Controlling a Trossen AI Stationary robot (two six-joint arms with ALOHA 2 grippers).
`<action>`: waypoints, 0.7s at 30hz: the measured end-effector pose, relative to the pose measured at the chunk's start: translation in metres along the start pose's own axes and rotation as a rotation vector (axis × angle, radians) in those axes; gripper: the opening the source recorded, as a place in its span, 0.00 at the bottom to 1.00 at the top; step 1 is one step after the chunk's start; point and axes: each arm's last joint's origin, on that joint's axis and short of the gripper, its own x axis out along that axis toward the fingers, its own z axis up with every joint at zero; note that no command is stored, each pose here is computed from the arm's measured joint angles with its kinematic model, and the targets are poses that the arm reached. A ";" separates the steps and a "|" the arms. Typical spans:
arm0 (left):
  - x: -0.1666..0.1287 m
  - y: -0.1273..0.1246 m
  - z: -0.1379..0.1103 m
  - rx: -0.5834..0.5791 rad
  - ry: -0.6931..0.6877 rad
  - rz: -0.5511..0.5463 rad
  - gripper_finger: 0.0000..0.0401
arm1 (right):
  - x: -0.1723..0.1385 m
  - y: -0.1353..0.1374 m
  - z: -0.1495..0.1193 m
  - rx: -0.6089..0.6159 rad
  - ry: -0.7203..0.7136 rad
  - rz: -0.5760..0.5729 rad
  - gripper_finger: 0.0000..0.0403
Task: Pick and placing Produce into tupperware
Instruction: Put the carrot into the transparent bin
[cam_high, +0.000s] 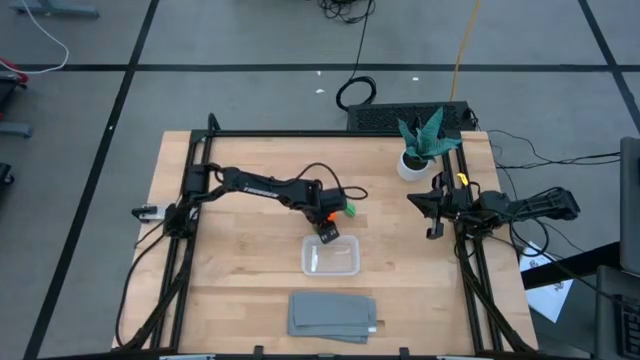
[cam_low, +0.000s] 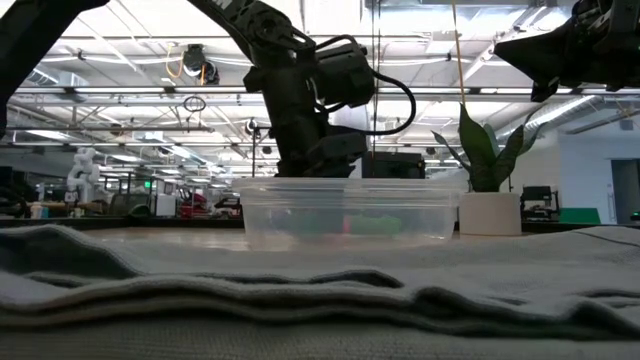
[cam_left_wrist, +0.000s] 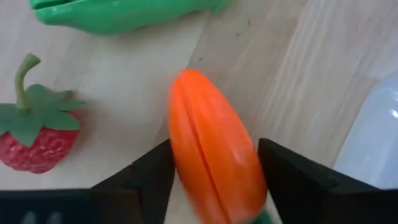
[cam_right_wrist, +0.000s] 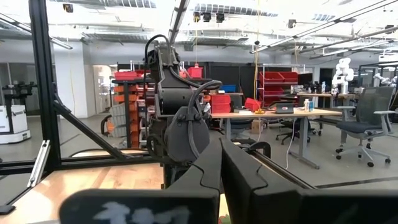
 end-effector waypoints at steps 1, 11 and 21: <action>0.000 0.001 0.000 -0.001 0.000 0.001 0.52 | 0.000 0.000 0.000 0.000 0.000 0.000 0.00; -0.001 0.009 0.005 -0.002 -0.014 0.004 0.37 | 0.000 0.000 0.000 0.000 0.000 0.000 0.00; -0.023 0.003 0.021 0.098 -0.037 0.027 0.43 | 0.000 0.000 0.000 0.000 0.000 0.000 0.00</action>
